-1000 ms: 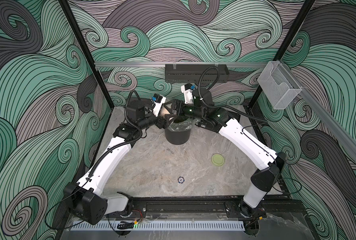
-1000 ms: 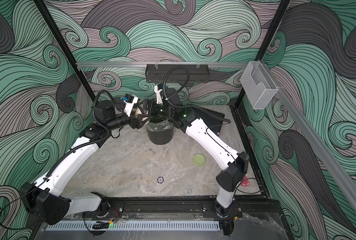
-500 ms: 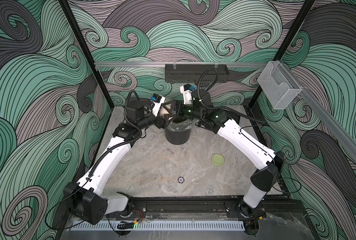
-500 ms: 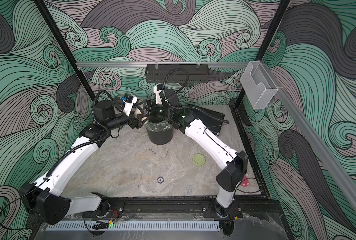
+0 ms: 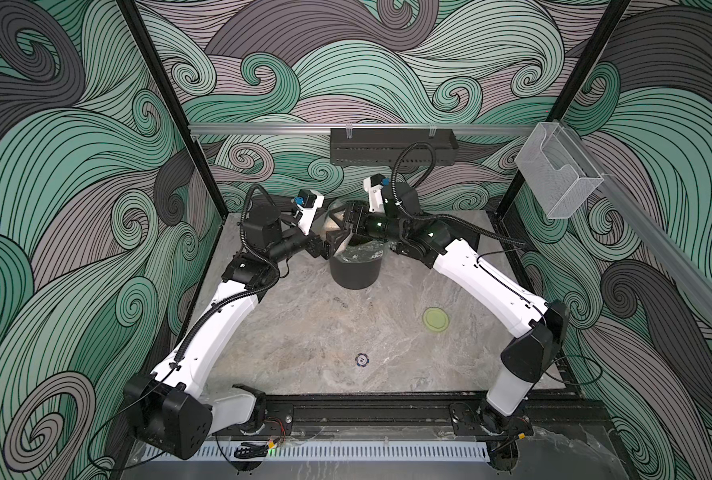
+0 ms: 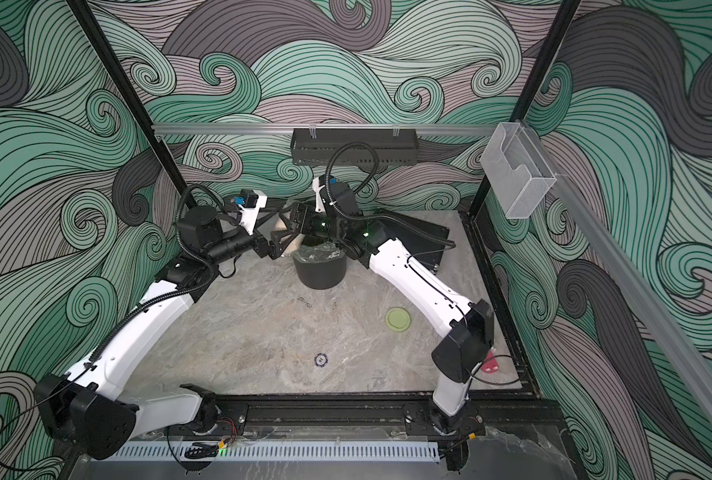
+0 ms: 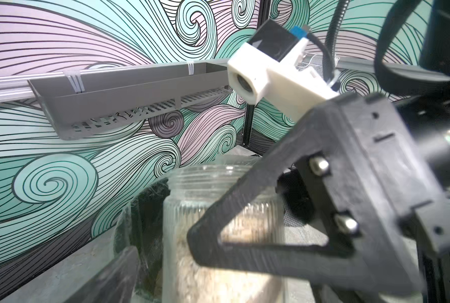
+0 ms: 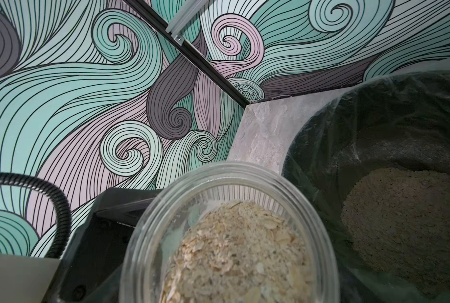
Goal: Empty expired oatmeal from jars
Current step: Pour the expired oatmeal into the trash bin.
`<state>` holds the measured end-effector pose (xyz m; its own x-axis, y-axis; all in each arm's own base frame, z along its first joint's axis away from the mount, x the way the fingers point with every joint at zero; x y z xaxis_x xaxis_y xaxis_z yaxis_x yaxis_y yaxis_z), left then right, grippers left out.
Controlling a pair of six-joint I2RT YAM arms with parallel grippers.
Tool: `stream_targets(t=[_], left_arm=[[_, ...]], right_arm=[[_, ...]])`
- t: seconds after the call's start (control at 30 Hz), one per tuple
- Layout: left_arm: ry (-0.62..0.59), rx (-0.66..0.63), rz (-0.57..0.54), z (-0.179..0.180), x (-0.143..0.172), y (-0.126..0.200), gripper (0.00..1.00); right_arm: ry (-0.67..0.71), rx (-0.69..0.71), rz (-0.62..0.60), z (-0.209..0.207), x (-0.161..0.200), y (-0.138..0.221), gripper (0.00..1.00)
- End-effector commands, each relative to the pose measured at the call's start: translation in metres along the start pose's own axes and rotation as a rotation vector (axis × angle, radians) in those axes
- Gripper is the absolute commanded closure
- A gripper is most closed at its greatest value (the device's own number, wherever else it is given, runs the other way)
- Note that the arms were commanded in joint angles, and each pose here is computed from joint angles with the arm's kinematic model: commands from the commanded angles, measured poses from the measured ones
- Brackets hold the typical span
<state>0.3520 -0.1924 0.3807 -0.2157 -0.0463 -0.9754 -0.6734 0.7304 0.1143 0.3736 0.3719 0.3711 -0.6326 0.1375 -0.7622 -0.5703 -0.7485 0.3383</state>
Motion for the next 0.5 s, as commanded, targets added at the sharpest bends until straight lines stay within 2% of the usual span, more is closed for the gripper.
stream_targets(t=[0.0, 0.2, 0.47], left_arm=[[-0.093, 0.037, -0.128, -0.012, -0.034, 0.013, 0.01], [-0.126, 0.036, -0.120, -0.009, -0.026, 0.018, 0.02], [-0.268, 0.043, -0.268, -0.014, -0.020, 0.030, 0.02]], right_arm=[[-0.005, -0.071, -0.120, 0.023, -0.034, 0.019, 0.74], [-0.049, -0.095, -0.143, 0.026, -0.043, 0.025, 0.76], [-0.130, -0.165, -0.190, 0.039, -0.060, 0.042, 0.77]])
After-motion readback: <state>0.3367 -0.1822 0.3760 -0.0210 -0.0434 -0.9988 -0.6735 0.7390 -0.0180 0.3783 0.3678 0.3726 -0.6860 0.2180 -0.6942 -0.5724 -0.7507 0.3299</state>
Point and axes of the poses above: each gripper's point midway between its finger pads, its own y axis back along the fingers, its own z axis along the line the jaws close on, x = y × z, the point moved 1 cm from there along y, back along the fingers, and after that the axes turned 10 degrees about y, right-handed, at the moved point
